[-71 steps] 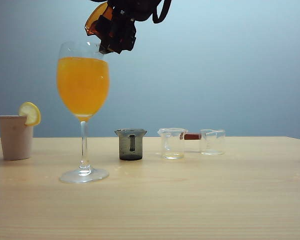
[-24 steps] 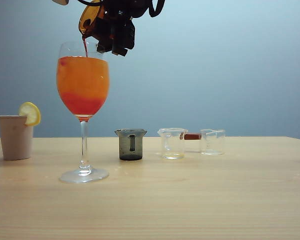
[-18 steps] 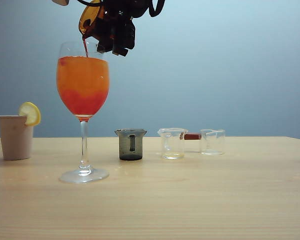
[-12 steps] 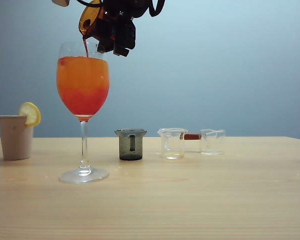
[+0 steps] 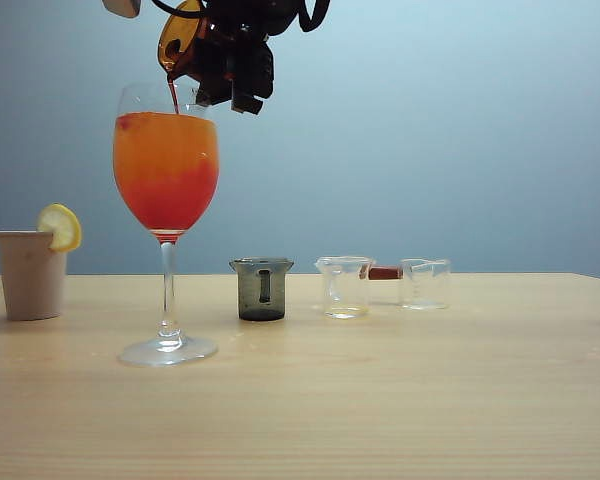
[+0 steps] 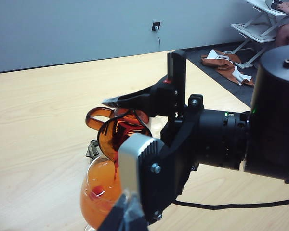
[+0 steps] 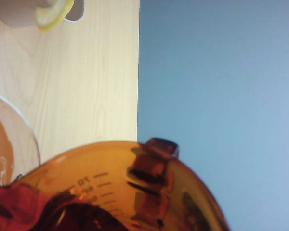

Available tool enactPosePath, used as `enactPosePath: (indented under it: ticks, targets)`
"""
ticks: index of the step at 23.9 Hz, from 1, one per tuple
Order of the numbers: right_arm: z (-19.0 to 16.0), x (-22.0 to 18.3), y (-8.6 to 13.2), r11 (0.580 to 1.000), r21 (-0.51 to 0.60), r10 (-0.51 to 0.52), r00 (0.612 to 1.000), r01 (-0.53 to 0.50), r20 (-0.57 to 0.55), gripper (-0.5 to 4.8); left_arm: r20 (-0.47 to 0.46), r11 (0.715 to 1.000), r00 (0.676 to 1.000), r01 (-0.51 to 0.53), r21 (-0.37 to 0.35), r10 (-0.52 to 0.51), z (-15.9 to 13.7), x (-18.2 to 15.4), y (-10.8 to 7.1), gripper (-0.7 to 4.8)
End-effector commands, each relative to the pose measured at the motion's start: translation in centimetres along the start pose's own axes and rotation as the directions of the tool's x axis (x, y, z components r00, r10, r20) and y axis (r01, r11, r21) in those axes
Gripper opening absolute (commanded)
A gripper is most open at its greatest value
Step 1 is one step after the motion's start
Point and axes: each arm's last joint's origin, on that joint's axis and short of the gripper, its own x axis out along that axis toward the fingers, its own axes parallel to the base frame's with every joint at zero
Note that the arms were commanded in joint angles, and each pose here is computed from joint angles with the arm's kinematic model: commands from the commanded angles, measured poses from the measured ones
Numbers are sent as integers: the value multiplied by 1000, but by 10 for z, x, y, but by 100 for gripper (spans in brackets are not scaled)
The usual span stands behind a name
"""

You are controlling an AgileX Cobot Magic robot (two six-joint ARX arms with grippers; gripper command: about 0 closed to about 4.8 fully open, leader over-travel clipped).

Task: Pick up the fourth measuring cup from the left, pour the grenadine inside into the goblet, and finally put the measuring cup back in its original place.

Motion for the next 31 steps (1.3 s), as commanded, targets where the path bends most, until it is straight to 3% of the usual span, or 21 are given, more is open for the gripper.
enactPosePath:
  ticks: [1, 31]
  targets:
    - [1, -3, -9, 998, -10, -56, 998, 56, -14, 75, 20, 1000, 1000, 9, 4, -9, 3, -2, -1, -5]
    - [2, -3, -10, 995, -61, -75, 997, 74, -15, 75, 20, 1000, 1000, 9, 4, -9, 3, -2, -1, -5]
